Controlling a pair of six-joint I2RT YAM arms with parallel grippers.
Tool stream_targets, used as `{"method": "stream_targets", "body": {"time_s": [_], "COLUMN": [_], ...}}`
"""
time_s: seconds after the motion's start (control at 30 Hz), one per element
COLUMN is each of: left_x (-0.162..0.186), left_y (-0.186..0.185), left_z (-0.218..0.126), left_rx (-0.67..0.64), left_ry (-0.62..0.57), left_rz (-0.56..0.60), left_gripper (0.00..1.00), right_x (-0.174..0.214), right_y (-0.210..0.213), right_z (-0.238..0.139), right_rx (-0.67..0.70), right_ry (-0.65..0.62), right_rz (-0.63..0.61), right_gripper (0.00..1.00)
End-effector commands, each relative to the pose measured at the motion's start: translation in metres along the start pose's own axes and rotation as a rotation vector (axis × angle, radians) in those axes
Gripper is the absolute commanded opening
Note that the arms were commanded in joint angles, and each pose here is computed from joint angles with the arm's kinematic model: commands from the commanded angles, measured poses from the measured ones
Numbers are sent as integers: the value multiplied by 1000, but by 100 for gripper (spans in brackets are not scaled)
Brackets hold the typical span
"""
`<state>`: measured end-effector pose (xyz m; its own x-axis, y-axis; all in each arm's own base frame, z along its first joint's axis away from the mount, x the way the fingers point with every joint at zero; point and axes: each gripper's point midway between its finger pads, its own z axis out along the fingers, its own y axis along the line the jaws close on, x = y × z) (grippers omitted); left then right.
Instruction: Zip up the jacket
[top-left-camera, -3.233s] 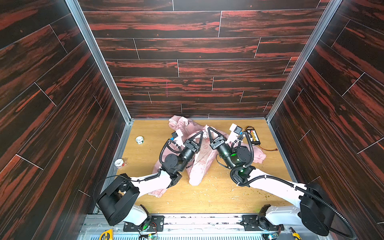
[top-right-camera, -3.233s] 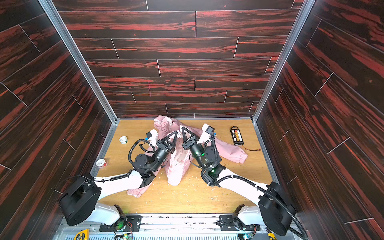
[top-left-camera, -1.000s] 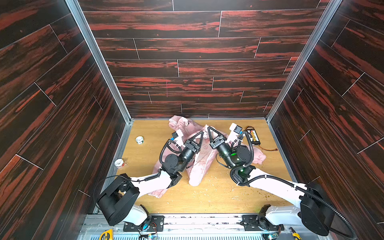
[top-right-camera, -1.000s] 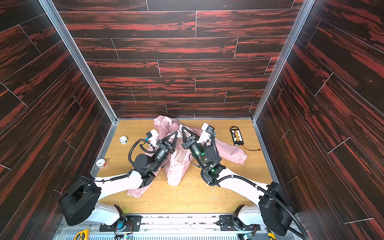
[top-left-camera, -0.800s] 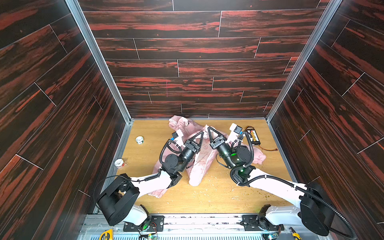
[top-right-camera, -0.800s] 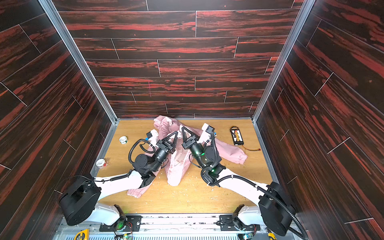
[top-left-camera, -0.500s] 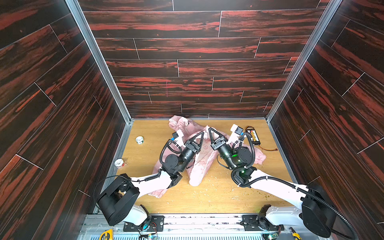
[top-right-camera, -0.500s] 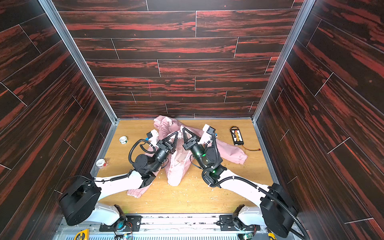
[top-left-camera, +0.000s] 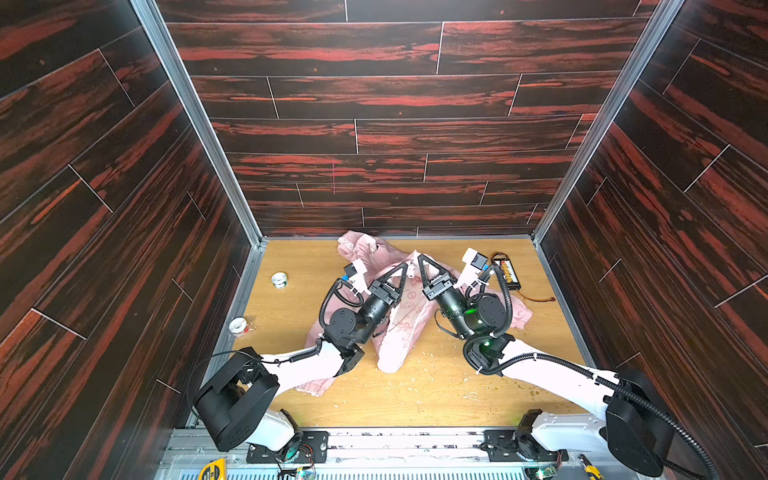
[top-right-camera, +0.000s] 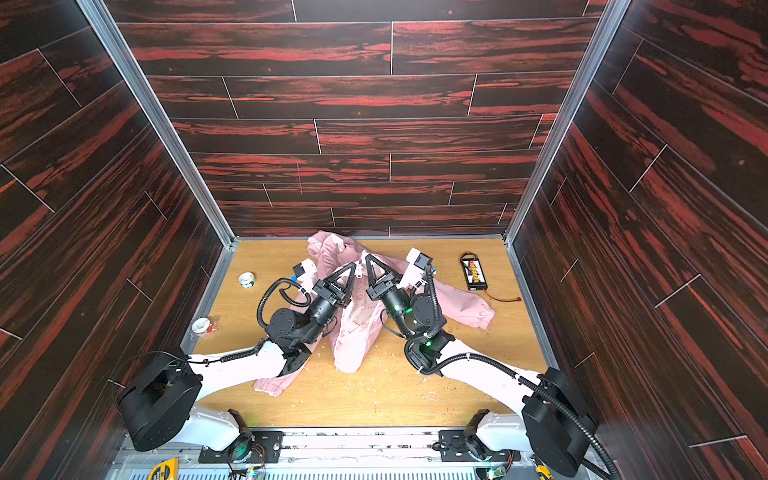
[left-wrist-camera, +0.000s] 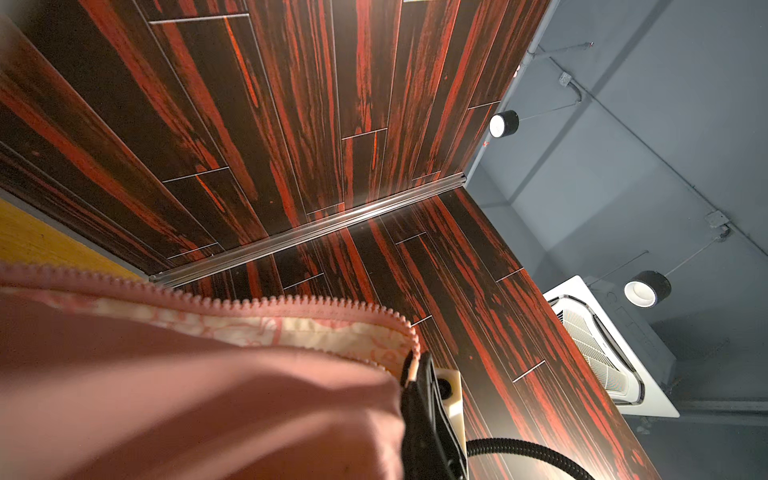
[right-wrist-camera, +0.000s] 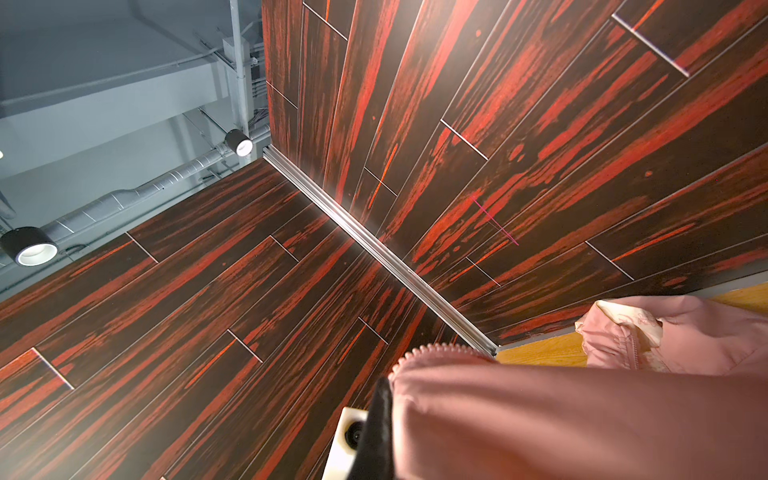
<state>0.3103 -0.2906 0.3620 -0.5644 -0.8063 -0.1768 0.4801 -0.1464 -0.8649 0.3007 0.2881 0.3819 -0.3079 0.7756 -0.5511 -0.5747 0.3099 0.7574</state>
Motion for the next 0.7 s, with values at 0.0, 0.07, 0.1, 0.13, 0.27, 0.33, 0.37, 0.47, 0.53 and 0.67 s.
{"method": "stream_targets", "body": {"time_s": [0.0,0.07,0.1,0.13,0.27,0.33,0.37,0.47,0.53,0.67], "left_x": [-5,-5,-5,-5,-4,-4,-4,-4,-4,-4], "left_y": [-33,-32,-32,-33,-34,-34,-34,-34,-35,-37], "left_z": [2,1,1,1,2,2,2,2,2,2], "left_rx": [100,97,97,100,102,101,101,102,104,108], "left_ry": [-14,-14,-15,-13,-12,-12,-12,-10,-10,-11], "left_rz": [-8,-9,-8,-9,-11,-11,-11,-12,-12,-13], "left_gripper": [0,0,0,0,0,0,0,0,0,0], "right_x": [-12,-11,-11,-11,-11,-11,-11,-10,-9,-9], "right_y": [16,16,16,16,16,17,17,15,14,14], "right_z": [-2,-2,-1,-1,-1,-1,-1,-1,-1,-1], "right_rx": [-43,-45,-43,-43,-46,-46,-46,-43,-41,-41], "right_ry": [-40,-39,-38,-38,-36,-35,-36,-33,-31,-32], "right_rz": [22,24,23,24,25,24,24,29,28,28], "right_gripper": [0,0,0,0,0,0,0,0,0,0]}}
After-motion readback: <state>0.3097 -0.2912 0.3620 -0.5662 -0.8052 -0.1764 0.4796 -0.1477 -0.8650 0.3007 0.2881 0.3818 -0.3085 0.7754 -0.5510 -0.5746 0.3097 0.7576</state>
